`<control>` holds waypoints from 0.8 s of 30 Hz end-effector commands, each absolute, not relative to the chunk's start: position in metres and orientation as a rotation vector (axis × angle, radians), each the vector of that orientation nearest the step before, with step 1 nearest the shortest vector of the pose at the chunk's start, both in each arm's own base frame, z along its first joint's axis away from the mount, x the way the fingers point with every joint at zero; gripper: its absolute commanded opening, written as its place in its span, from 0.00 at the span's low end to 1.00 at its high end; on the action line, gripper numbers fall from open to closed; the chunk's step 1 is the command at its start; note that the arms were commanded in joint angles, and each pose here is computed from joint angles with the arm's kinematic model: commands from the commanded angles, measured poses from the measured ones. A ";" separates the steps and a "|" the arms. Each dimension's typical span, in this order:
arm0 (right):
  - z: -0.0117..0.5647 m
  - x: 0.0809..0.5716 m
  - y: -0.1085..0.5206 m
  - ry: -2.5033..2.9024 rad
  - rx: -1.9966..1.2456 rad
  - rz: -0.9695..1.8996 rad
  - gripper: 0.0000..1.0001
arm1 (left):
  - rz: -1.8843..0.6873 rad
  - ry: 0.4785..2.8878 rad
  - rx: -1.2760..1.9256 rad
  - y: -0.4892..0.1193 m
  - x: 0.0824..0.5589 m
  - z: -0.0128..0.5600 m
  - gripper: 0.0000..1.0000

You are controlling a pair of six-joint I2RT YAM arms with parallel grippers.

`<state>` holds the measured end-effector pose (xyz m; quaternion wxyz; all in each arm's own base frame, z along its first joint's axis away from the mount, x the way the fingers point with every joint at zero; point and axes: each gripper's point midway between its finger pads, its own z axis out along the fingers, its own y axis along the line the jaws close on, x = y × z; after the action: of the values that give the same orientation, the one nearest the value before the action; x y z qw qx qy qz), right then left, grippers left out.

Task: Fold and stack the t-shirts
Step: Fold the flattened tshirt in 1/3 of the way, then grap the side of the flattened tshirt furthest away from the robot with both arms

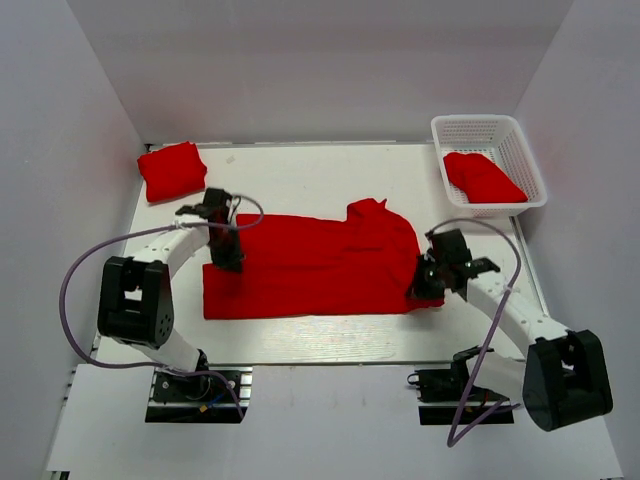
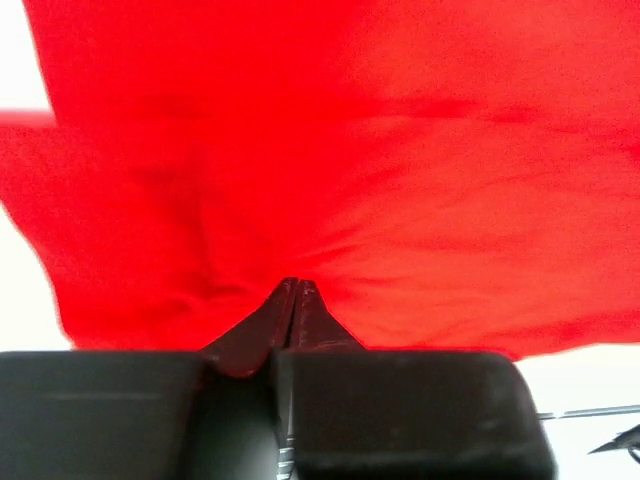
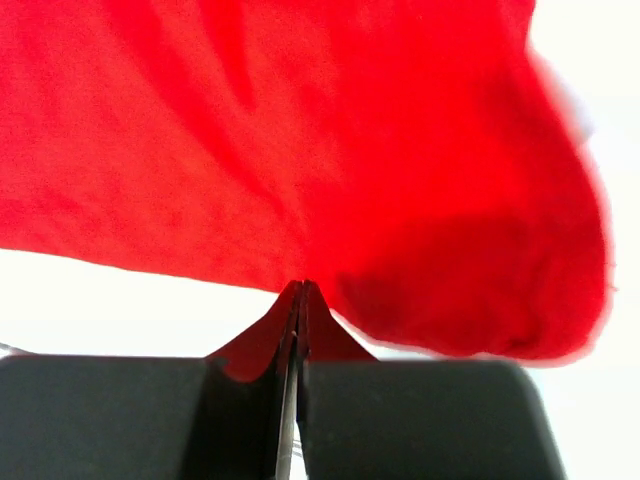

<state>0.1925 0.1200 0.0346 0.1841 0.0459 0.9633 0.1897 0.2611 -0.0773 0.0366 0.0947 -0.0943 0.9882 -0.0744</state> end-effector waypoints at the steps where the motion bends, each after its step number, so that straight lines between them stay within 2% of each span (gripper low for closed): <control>1: 0.111 0.255 0.130 2.535 0.042 0.507 0.02 | -0.292 2.725 -0.138 -0.091 0.327 0.108 0.19; 2: 0.117 0.265 0.130 2.537 0.032 0.489 0.17 | -0.312 2.689 -0.117 -0.094 0.340 0.120 0.36; 3: 0.145 0.287 0.132 2.462 -0.026 0.475 0.25 | -0.332 2.660 -0.097 -0.098 0.351 0.131 0.46; 6: 0.181 0.332 0.134 2.388 -0.070 0.412 0.52 | -0.352 2.517 -0.077 -0.096 0.406 0.168 0.69; 7: 0.188 0.350 0.133 2.367 -0.084 0.374 0.54 | -0.316 2.506 -0.073 -0.093 0.416 0.169 0.74; 10: 0.201 0.395 0.131 2.335 -0.097 0.326 0.68 | -0.311 2.518 -0.097 -0.085 0.445 0.158 0.77; 12: 0.173 0.412 0.130 2.403 -0.087 0.312 0.72 | -0.315 2.503 -0.123 -0.076 0.462 0.148 0.78; 17: 0.143 0.437 0.117 2.452 -0.040 0.319 0.74 | -0.358 2.467 -0.169 -0.058 0.482 0.132 0.81; 24: 0.099 0.446 0.105 2.523 -0.031 0.321 0.74 | -0.378 2.472 -0.188 -0.037 0.479 0.101 0.82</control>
<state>0.4355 0.1052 0.0934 0.2754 0.0019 0.9548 0.1118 0.4671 -0.0347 0.0796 0.2637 -0.0927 0.9525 -0.1212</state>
